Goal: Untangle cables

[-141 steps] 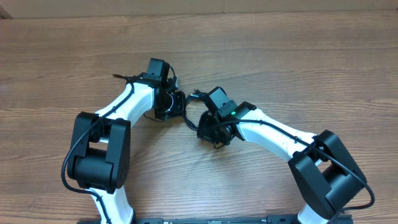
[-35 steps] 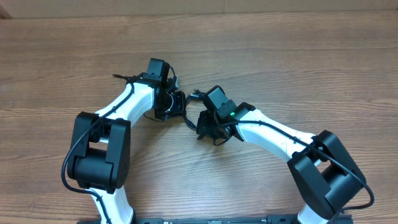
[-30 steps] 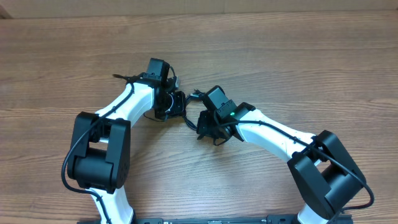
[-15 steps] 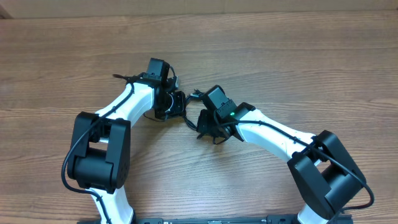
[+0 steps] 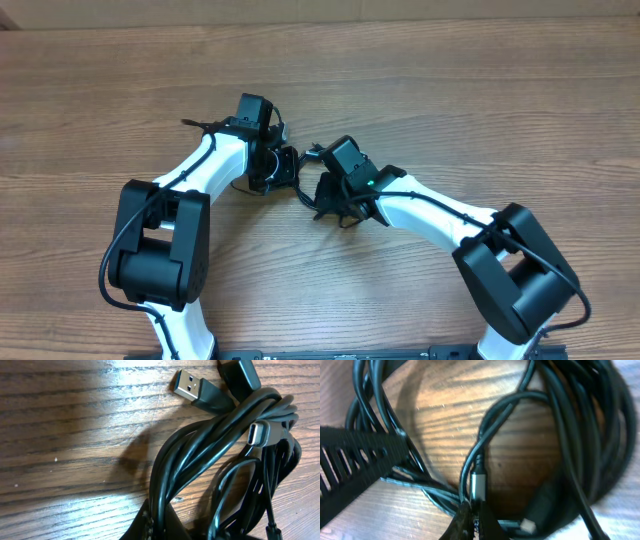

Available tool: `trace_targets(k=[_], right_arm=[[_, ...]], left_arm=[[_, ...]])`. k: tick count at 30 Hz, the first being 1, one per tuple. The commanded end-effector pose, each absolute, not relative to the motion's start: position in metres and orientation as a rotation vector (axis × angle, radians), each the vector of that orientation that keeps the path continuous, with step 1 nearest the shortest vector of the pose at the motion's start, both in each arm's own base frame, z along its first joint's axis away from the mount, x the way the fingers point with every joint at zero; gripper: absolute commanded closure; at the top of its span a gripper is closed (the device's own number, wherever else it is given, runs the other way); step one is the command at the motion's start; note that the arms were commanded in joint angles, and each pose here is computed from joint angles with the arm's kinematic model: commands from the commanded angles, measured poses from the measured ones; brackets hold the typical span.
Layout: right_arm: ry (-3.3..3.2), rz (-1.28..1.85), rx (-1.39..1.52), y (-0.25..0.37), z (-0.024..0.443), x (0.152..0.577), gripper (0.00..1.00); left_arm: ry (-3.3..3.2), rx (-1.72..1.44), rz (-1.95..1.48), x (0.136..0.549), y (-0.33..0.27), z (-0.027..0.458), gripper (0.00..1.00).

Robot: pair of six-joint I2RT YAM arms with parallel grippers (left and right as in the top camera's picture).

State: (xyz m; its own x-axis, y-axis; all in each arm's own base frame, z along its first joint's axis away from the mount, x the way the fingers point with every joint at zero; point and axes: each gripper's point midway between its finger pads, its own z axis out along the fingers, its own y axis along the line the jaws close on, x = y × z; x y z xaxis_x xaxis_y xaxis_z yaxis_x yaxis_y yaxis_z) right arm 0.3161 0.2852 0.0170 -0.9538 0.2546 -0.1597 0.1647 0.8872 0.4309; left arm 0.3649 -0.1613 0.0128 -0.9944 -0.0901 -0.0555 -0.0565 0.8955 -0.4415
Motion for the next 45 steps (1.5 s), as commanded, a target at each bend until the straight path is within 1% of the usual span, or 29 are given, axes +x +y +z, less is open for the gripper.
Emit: trace_targets(k=[1,7,10,13,18,21,24,28,34,35,36,38,39,45], right_arm=[[2.86,0.579,0.334,0.284,-0.006,0.318,0.96],[2.838,0.601,0.328,0.288,-0.008,0.323,0.96],[2.812,0.652,0.301,0.295,-0.002,0.329,0.96],[2.792,0.815,0.194,0.311,0.019,0.333,0.96],[2.719,1.081,0.099,0.307,0.074,0.345,0.96],[2.686,1.115,0.178,0.279,0.104,0.354,0.96],[2.704,1.087,0.244,0.258,0.115,0.35,0.96],[2.783,1.017,0.266,0.246,0.107,0.335,0.96],[2.966,0.79,0.42,0.227,0.071,0.301,0.96],[2.991,0.737,0.479,0.223,0.064,0.295,0.95],[3.01,0.692,0.539,0.221,0.058,0.289,0.9],[3.031,0.646,0.637,0.221,0.048,0.279,0.75],[3.034,0.636,0.683,0.221,0.044,0.275,0.72],[3.006,0.535,1.017,0.225,0.027,0.253,0.72]], left_arm=[[2.996,-0.093,-0.658,0.364,-0.16,0.008,0.96],[2.995,-0.087,-0.658,0.364,-0.16,0.008,0.96],[2.995,-0.082,-0.657,0.364,-0.16,0.008,0.96],[2.995,-0.082,-0.657,0.364,-0.16,0.008,0.96],[2.994,-0.073,-0.657,0.364,-0.16,0.008,0.96],[2.994,-0.072,-0.657,0.364,-0.16,0.008,0.96],[2.993,-0.071,-0.657,0.364,-0.16,0.008,0.96],[2.99,-0.07,-0.657,0.365,-0.161,0.008,0.96],[2.988,-0.07,-0.658,0.365,-0.161,0.008,0.96],[2.987,-0.069,-0.658,0.366,-0.161,0.008,0.96],[2.987,-0.069,-0.658,0.366,-0.161,0.008,0.96],[2.986,-0.069,-0.658,0.366,-0.161,0.008,0.96],[2.986,-0.07,-0.659,0.366,-0.161,0.008,0.96],[2.985,-0.085,-0.699,0.365,-0.163,0.01,0.96]])
